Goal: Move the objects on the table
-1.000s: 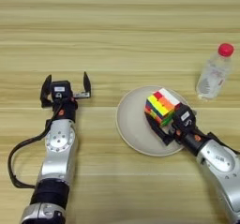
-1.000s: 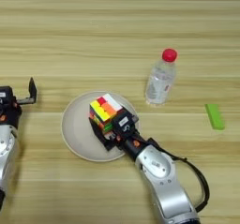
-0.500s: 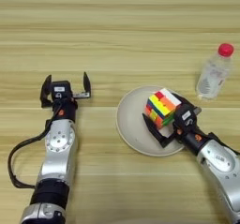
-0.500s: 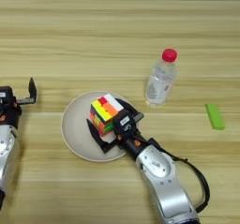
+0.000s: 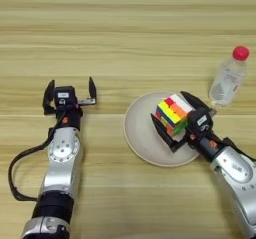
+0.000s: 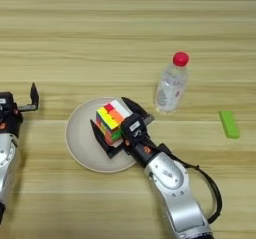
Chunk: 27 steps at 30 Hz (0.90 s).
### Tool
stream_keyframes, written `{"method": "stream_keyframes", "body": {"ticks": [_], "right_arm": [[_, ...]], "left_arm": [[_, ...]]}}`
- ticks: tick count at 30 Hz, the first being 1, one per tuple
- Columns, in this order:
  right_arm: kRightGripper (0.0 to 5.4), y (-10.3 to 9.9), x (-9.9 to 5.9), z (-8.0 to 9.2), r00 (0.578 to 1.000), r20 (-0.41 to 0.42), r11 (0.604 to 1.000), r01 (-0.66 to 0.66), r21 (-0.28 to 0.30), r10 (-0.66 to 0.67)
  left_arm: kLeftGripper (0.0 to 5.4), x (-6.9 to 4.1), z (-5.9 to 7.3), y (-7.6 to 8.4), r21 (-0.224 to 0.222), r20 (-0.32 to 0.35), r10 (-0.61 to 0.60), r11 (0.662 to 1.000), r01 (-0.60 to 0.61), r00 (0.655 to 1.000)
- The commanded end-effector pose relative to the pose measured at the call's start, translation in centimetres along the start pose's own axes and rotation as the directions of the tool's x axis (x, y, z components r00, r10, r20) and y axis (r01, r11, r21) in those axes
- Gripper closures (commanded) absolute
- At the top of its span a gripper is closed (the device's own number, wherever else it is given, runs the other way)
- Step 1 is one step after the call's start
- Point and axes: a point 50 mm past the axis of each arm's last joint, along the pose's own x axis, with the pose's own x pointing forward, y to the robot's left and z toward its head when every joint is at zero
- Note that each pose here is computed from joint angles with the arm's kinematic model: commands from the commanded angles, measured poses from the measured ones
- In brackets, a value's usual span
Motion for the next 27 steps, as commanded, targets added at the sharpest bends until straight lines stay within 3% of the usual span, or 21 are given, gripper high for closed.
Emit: {"method": "stream_keyframes", "body": {"ticks": [1,6,12,22,27], "right_arm": [[0.01,-0.2,0.1,1.3,0.997,0.078,1.000,0.008,0.008,-0.009],[0.01,-0.5,-0.3,2.8,0.987,0.157,1.000,0.028,0.008,-0.029],[0.01,-2.1,-1.4,3.4,0.979,0.172,0.993,0.116,-0.009,-0.112],[0.01,-5.3,-4.6,2.4,0.961,0.102,0.965,0.262,-0.024,-0.258],[0.01,-7.2,-6.8,1.7,0.944,0.056,0.942,0.328,-0.071,-0.324]], "left_arm": [[0.00,0.0,-0.1,0.1,0.012,-0.006,0.000,1.000,0.000,1.000],[0.00,0.0,0.0,0.1,0.011,-0.006,0.000,1.000,0.000,1.000],[0.00,0.1,0.0,0.1,0.011,-0.001,-0.004,1.000,0.004,1.000],[0.00,0.2,0.2,0.1,0.010,0.006,-0.003,1.000,0.003,1.000],[0.00,0.2,0.2,0.3,0.013,0.006,0.001,1.000,-0.001,1.000]]}}
